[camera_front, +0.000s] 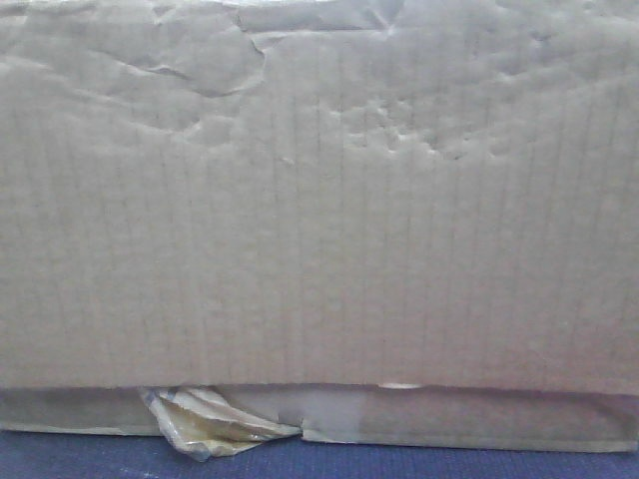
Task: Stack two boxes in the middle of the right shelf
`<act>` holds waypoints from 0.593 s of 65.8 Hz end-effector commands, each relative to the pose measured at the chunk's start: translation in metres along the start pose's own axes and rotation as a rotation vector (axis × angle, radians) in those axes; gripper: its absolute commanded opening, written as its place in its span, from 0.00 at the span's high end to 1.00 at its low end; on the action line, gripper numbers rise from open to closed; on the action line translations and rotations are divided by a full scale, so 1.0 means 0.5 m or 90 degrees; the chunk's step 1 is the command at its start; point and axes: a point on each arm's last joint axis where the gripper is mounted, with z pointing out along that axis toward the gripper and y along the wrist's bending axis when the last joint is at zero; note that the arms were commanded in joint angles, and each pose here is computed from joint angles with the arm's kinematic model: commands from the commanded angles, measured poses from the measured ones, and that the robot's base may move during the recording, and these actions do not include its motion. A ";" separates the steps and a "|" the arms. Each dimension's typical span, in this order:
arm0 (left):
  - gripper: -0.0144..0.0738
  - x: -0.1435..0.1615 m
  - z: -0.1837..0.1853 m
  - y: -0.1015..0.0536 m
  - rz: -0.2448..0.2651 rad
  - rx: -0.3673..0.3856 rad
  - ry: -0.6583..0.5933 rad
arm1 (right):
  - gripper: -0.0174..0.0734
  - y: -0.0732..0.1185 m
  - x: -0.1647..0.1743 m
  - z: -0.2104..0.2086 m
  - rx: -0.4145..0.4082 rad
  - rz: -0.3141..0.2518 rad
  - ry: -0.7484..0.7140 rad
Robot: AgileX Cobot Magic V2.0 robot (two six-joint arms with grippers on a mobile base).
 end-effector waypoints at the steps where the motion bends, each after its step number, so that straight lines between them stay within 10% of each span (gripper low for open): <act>1: 0.49 0.024 0.013 -0.011 0.008 0.016 0.029 | 0.99 0.000 -0.003 -0.001 0.002 -0.003 -0.011; 39: 0.49 0.053 0.080 -0.024 0.042 -0.021 0.095 | 0.99 0.000 -0.003 -0.001 0.002 -0.003 -0.011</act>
